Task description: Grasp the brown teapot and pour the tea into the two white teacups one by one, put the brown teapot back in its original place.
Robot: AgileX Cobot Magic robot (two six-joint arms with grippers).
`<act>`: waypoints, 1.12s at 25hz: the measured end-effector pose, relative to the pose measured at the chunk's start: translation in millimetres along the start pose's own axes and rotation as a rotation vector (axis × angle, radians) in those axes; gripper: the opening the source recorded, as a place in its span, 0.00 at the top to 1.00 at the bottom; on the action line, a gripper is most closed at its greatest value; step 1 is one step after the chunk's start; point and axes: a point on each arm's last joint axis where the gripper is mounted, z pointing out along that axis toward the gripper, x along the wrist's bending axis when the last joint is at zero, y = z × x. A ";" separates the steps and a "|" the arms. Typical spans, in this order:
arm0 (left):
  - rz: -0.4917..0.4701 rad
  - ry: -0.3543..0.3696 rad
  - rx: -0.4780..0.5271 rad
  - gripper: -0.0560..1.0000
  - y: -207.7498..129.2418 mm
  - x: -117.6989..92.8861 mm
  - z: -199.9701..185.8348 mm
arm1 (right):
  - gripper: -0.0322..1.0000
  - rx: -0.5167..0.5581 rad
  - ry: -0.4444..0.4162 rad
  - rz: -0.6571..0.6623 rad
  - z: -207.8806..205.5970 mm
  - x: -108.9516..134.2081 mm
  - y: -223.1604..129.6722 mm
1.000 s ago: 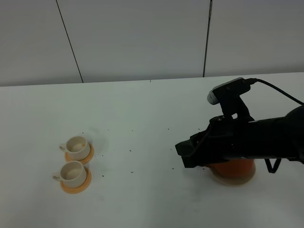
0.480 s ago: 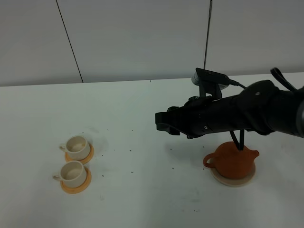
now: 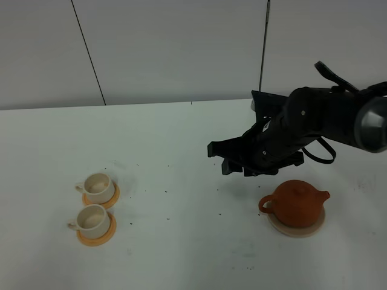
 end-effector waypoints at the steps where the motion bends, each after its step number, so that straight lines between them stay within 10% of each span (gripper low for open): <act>1: 0.000 0.000 0.000 0.53 0.0 0.0 0.0 | 0.57 0.018 -0.008 -0.002 3.6 -0.7 0.4; 28: 0.000 0.000 0.000 0.53 0.0 0.0 0.0 | 0.57 0.239 -0.135 -0.130 26.9 -10.7 -20.3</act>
